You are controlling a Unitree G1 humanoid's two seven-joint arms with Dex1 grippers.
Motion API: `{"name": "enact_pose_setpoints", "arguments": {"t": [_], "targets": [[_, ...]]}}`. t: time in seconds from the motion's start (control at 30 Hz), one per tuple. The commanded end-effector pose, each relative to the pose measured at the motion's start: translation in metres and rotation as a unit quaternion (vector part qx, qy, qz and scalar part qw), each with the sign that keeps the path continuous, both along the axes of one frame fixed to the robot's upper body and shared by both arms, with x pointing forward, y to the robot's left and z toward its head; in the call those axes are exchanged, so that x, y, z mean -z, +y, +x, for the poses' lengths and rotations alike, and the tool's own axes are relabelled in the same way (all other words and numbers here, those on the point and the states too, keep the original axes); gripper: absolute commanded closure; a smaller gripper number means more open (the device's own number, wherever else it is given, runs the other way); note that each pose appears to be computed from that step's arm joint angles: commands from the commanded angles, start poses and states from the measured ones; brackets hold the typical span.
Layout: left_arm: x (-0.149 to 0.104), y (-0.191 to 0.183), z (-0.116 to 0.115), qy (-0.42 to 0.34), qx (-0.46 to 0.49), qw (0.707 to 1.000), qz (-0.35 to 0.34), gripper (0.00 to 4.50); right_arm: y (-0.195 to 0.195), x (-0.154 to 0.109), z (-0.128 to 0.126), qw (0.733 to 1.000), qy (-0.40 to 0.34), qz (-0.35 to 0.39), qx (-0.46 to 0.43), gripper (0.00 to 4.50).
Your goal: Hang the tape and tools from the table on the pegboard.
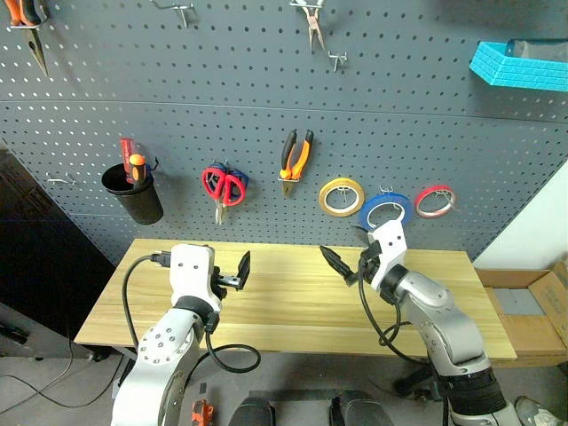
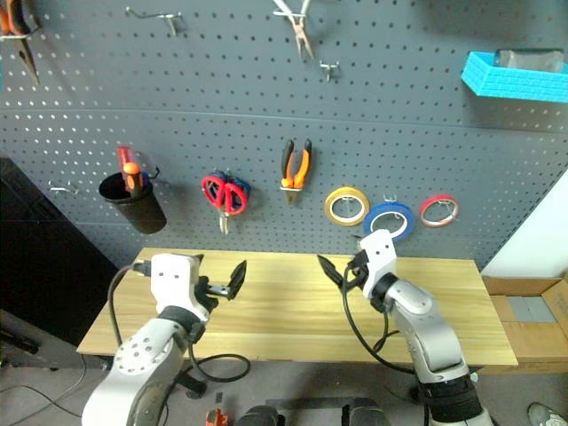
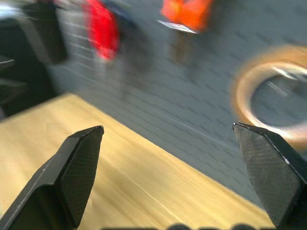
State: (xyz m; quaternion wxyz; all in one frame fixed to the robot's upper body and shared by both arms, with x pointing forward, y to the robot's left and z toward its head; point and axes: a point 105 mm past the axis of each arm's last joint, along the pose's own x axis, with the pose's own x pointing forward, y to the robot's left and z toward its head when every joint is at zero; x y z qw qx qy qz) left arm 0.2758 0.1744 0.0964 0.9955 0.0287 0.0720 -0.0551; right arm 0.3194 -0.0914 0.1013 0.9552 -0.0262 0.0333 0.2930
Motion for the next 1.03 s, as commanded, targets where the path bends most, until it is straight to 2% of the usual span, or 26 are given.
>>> {"name": "enact_pose_setpoints", "arguments": {"t": [0.03,0.27,0.4,1.03], "targets": [[0.012,0.014,0.008,0.010,-0.033,0.999,-0.023,0.01,-0.027,0.004,0.009,0.997,-0.007,-0.018,0.073,0.00],[0.034,0.052,0.015,0.032,-0.114,0.991,-0.058,0.01,-0.069,0.031,0.016,0.981,0.032,-0.036,0.186,0.00],[0.037,0.062,0.016,0.036,-0.124,0.991,-0.044,0.01,-0.088,0.043,0.015,0.971,0.051,-0.046,0.230,0.00],[0.048,0.063,-0.001,0.051,-0.124,0.990,-0.035,0.01,-0.091,0.046,0.013,0.971,0.047,-0.057,0.226,0.00]]}}
